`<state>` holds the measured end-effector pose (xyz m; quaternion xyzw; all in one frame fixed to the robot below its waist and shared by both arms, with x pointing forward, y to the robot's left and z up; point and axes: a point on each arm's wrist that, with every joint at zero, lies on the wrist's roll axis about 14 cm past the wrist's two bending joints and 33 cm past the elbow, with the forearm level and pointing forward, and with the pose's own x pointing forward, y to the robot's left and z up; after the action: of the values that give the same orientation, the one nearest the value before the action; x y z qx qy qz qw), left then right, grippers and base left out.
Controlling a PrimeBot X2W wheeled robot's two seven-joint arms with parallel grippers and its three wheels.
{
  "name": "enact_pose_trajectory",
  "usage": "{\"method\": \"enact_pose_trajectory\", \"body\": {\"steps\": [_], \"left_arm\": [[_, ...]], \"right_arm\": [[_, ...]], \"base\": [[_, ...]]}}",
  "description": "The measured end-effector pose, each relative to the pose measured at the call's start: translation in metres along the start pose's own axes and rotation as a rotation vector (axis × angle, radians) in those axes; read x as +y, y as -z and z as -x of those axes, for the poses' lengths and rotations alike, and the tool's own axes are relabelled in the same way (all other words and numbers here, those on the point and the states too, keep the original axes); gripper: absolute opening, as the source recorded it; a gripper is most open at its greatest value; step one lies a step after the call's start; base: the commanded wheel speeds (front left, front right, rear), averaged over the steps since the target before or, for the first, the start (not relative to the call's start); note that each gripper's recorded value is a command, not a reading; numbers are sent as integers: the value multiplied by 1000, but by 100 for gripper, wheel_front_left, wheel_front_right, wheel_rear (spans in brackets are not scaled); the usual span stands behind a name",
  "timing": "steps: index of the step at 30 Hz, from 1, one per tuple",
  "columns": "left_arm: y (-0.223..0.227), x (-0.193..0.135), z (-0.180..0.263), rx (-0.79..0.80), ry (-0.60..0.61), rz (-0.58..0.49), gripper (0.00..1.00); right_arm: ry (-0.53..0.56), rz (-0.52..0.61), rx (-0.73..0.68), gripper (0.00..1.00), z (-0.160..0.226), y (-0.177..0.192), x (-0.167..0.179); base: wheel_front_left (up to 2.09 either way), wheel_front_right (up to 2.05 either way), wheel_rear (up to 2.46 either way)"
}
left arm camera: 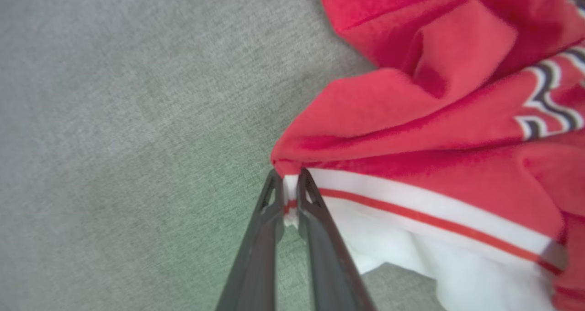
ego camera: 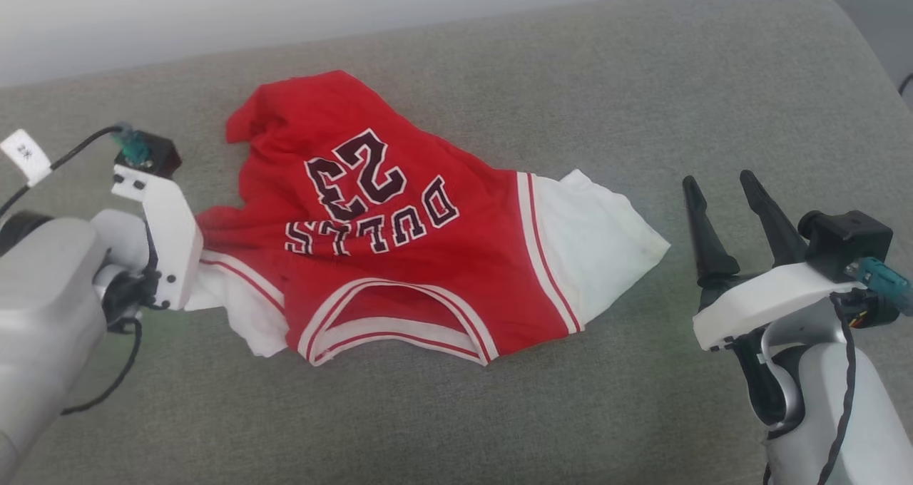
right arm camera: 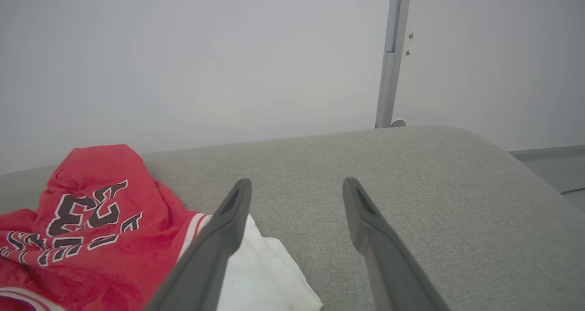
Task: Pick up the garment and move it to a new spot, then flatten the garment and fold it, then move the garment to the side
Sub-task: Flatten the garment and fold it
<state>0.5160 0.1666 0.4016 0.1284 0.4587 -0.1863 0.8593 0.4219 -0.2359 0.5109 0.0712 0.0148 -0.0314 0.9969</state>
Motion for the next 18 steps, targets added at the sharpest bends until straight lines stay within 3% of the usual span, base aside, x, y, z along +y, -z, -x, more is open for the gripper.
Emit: {"method": "enact_pose_trajectory", "body": {"steps": [4,5,6,7,18], "left_arm": [[11,-6,-9,22,28,67,0],[12,-5,-10,24,27,74,21],[13,-5,-10,28,26,78,49],[14,-5,-10,27,26,77,100],[20,3,11,48,7,120,100]], "right_arm": [[9,1,7,100,1,3,-3],[10,1,8,100,0,3,-3],[10,1,9,100,0,4,-3],[9,0,9,100,0,4,-3],[-31,-9,-16,100,-5,-4,11]], "base": [[0,0,0],[0,0,0],[0,0,0],[0,0,0],[0,0,0]]}}
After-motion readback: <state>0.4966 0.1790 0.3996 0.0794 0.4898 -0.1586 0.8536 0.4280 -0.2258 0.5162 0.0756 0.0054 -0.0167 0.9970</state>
